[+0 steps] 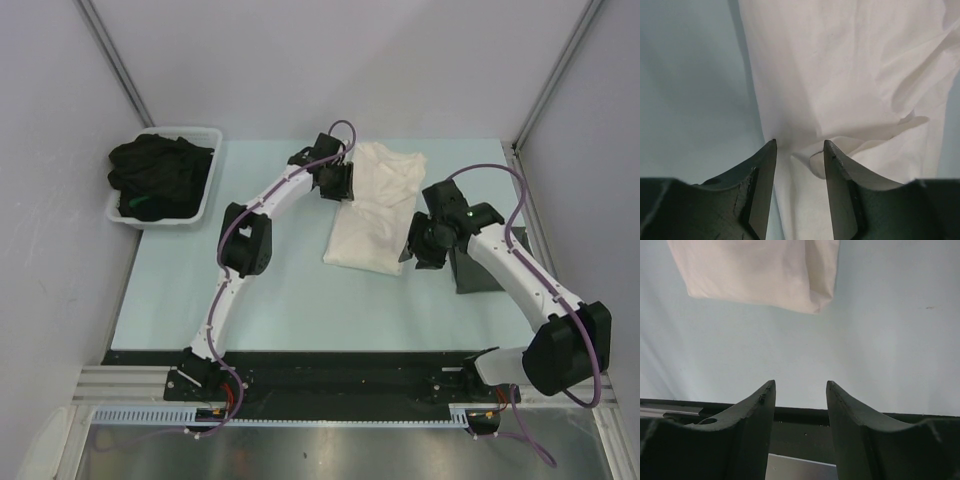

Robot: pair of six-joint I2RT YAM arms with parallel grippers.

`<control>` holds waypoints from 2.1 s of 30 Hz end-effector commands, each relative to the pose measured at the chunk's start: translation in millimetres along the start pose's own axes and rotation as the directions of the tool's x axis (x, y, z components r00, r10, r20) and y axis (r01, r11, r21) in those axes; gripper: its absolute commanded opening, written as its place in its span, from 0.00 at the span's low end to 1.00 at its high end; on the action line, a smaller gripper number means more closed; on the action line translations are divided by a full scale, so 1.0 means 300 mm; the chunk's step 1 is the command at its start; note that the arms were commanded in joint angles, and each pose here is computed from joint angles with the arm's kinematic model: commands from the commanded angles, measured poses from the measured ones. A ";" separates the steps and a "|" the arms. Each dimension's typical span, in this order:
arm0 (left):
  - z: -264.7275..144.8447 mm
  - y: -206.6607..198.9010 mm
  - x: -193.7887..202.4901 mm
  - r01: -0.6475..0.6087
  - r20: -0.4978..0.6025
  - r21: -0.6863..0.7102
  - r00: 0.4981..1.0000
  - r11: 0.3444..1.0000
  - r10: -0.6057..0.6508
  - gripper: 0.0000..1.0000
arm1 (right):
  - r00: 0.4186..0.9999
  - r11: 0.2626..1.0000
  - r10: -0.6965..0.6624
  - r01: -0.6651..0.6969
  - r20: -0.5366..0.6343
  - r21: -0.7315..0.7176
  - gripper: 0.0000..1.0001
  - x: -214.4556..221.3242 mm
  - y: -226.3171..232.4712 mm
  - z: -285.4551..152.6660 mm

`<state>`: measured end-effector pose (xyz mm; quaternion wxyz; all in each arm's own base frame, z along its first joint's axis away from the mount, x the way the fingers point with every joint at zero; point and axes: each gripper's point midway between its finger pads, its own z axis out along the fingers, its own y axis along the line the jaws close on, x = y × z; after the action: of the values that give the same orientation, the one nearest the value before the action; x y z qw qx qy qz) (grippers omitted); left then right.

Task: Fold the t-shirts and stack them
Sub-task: Fold the folded rectangular tshirt in 1/3 of the way, then grab one side of the 2/3 rectangular tshirt with both arms

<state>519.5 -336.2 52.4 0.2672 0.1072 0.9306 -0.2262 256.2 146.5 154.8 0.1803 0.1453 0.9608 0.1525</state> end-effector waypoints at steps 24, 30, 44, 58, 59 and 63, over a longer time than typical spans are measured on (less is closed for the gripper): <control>-0.613 0.071 0.026 -0.016 0.055 -0.184 0.998 0.983 0.026 0.61 | 0.987 0.984 -0.159 0.156 0.026 0.091 0.52 -0.035 0.027 0.225; -0.669 0.078 0.121 -0.017 0.015 -0.182 1.000 0.983 0.020 0.62 | 0.987 0.984 -0.156 0.152 0.039 0.097 0.53 -0.018 0.006 0.275; -0.763 0.103 0.198 -0.062 -0.033 -0.226 0.998 0.972 0.056 0.63 | 0.979 0.975 -0.192 0.183 0.067 0.129 0.54 -0.017 -0.048 0.369; -0.827 0.115 0.309 -0.072 -0.066 -0.235 0.996 0.969 0.058 0.64 | 0.975 0.964 -0.219 0.212 0.031 0.163 0.52 0.001 -0.078 0.462; -0.827 0.119 0.315 -0.071 -0.070 -0.236 0.996 0.969 0.056 0.64 | 0.975 0.963 -0.221 0.213 0.030 0.163 0.52 0.002 -0.080 0.465; -0.825 0.117 0.342 -0.070 -0.080 -0.233 0.995 0.970 0.052 0.64 | 0.975 0.962 -0.222 0.216 0.015 0.166 0.47 0.013 -0.089 0.477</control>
<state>340.8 -179.0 159.1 0.2323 0.1009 0.9624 -0.0981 299.9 161.8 23.7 0.1924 0.0617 0.9775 0.0613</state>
